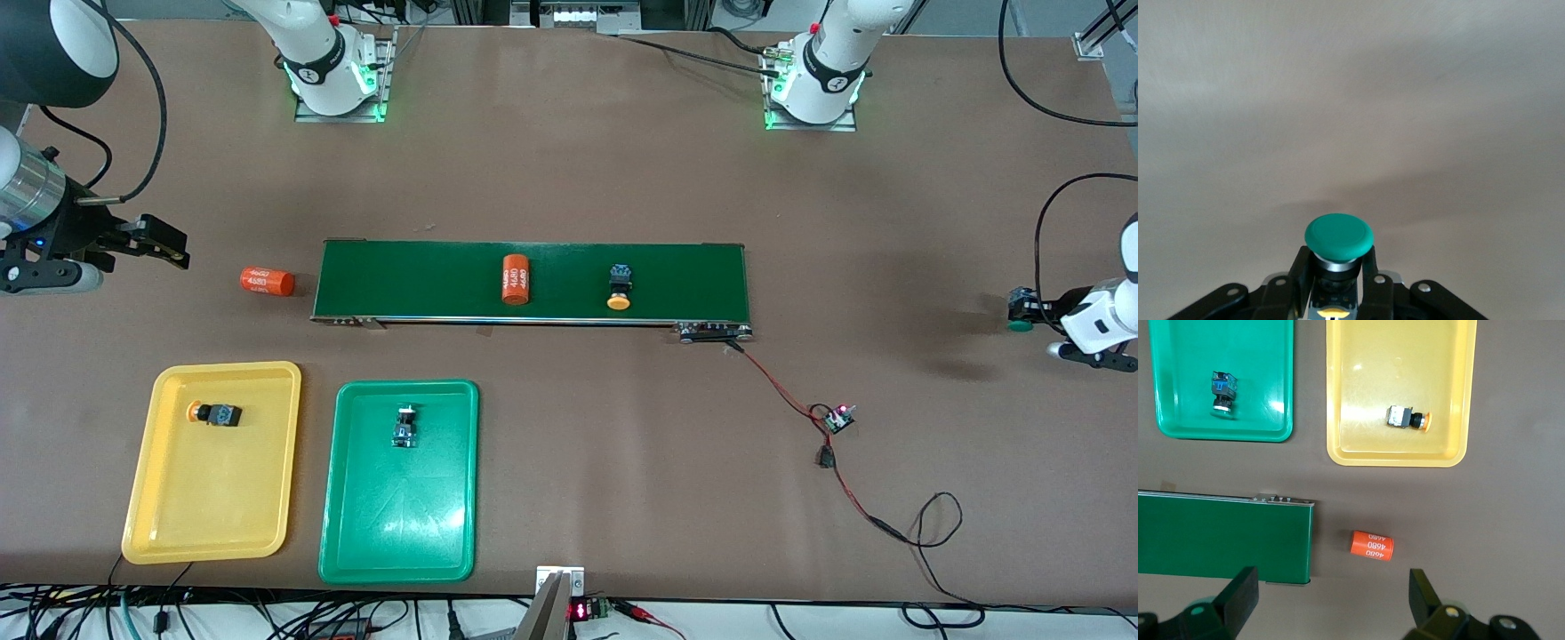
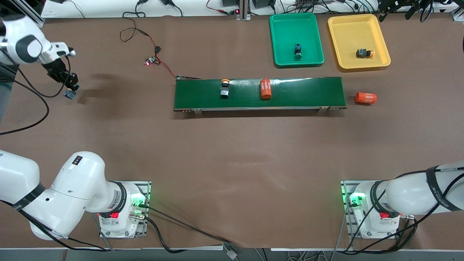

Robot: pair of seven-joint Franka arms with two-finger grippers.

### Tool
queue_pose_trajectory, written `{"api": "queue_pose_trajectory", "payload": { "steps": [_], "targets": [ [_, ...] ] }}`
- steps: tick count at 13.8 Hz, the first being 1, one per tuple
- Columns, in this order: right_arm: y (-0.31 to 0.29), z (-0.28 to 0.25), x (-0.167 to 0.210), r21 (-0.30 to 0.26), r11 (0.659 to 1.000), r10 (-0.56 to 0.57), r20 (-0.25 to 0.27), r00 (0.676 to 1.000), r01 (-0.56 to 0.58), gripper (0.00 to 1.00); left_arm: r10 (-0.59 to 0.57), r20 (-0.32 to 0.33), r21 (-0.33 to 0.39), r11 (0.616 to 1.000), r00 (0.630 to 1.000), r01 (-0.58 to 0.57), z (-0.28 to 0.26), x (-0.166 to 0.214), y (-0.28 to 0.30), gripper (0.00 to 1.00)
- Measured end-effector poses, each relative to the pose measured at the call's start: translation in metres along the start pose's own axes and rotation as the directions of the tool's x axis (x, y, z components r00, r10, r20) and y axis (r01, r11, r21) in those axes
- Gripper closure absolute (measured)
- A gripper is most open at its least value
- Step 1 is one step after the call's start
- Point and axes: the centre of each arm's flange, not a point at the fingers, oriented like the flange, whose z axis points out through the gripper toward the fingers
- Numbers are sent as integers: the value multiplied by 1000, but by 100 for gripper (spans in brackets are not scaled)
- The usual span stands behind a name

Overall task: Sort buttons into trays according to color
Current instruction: 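Carry the green button with the left gripper onto the belt, release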

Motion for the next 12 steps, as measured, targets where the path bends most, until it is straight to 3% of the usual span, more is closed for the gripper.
{"api": "queue_pose_trajectory", "payload": {
  "steps": [2, 7, 12],
  "targets": [
    [0, -2, 0, 0, 1000, 0, -5, 1000, 0, 0, 24, 0, 16, 1000, 1000, -24, -40, 18, 18, 67],
    [-1, -2, 0, 0, 1000, -3, -6, 1000, 3, 0, 43, 51, -60, 997, 998, -40, -99, 58, 76, 67],
    [-1, -2, 0, 0, 1000, -3, -7, 1000, 3, 0, 38, 85, -61, 998, 996, -33, -161, 86, 161, 67]
  ]
}}
